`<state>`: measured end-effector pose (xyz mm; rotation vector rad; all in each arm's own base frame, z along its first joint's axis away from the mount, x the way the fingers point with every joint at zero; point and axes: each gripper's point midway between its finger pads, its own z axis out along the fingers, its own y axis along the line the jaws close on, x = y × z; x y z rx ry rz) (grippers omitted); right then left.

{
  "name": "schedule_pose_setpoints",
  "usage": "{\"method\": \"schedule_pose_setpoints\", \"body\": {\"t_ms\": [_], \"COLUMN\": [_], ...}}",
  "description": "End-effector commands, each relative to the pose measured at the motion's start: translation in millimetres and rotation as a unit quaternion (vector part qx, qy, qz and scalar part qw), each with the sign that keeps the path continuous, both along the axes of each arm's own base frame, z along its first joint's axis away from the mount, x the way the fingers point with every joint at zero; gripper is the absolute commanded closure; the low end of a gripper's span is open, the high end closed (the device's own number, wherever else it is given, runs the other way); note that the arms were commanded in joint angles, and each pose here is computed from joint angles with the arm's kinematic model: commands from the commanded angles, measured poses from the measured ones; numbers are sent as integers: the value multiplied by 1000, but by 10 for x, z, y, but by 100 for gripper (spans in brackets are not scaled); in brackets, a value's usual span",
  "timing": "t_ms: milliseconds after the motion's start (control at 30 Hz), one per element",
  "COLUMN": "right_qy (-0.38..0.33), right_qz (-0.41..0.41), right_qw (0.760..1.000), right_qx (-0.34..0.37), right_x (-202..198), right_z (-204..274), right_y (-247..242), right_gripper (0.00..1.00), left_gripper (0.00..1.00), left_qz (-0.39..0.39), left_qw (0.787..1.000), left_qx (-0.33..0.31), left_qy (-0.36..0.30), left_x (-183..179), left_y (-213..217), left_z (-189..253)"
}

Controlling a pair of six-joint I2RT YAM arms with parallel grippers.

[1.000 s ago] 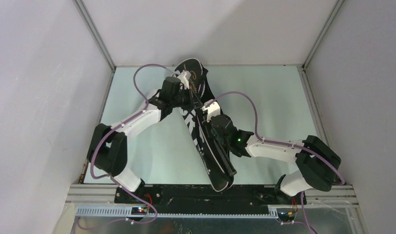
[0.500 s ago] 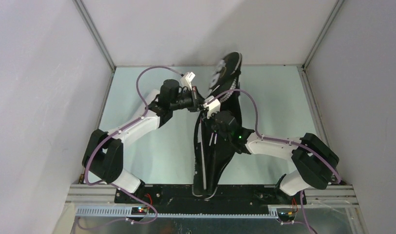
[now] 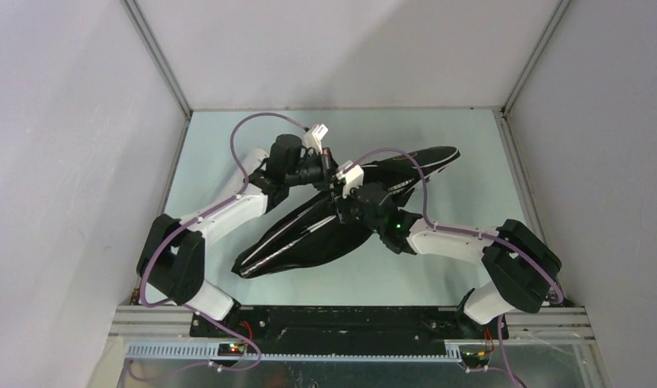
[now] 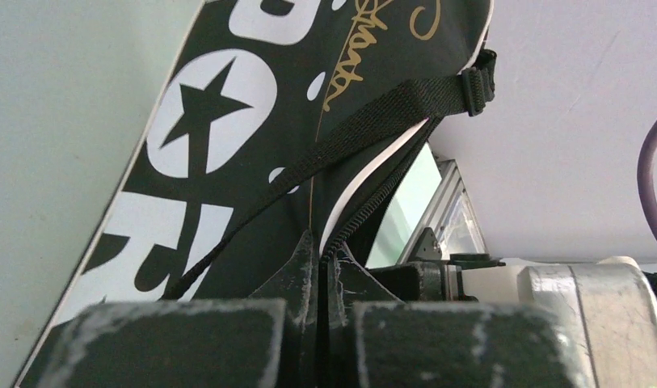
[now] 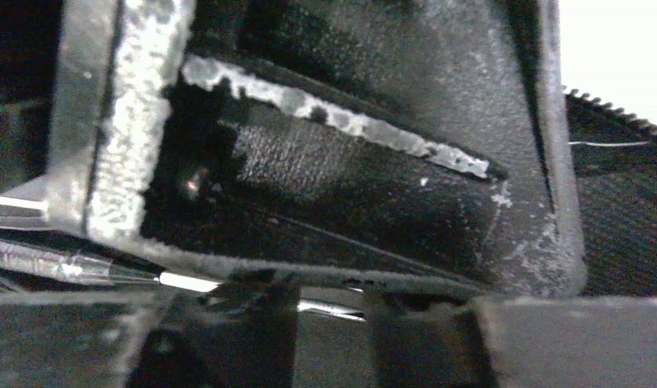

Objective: Pack up the badminton gear
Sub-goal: Place the racket in the racket bag.

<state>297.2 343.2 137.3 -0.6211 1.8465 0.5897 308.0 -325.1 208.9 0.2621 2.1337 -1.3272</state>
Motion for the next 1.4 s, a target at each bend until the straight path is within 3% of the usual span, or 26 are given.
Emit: {"method": "schedule_pose_setpoints", "body": {"t_ms": [0,133,333,533,633,700,867,1067,1367], "right_qy": [-30,-27,-39,-37,14,59,152,224,230], "right_qz": [-3,1,-10,-8,-42,-69,-117,-167,-141], "right_qw": [999,1000,999,999,995,989,971,952,946], "right_qx": [24,7,-2,39,89,115,144,124,179], "right_x": [46,-15,-150,-393,-463,-484,-583,-684,-510], "right_z": [432,473,733,948,910,788,397,-191,-424], "right_y": [-39,-144,-400,-627,-823,-967,-1276,-1429,-1159], "right_gripper": [57,43,31,21,4,1,1,0,16], "left_gripper": [100,100,100,100,100,100,100,100,100], "left_qz": [-28,-13,1,13,17,20,25,18,20], "left_qw": [998,998,998,998,997,996,996,996,995], "left_qx": [-50,-47,-54,-65,-76,-82,-82,-91,-95], "left_qy": [-38,-35,-26,-12,-6,-2,9,17,21], "left_x": [-24,51,162,272,322,344,380,370,374], "left_y": [-164,-143,-140,-165,-181,-190,-190,-205,-176], "left_z": [509,508,563,561,586,593,515,479,456]}}
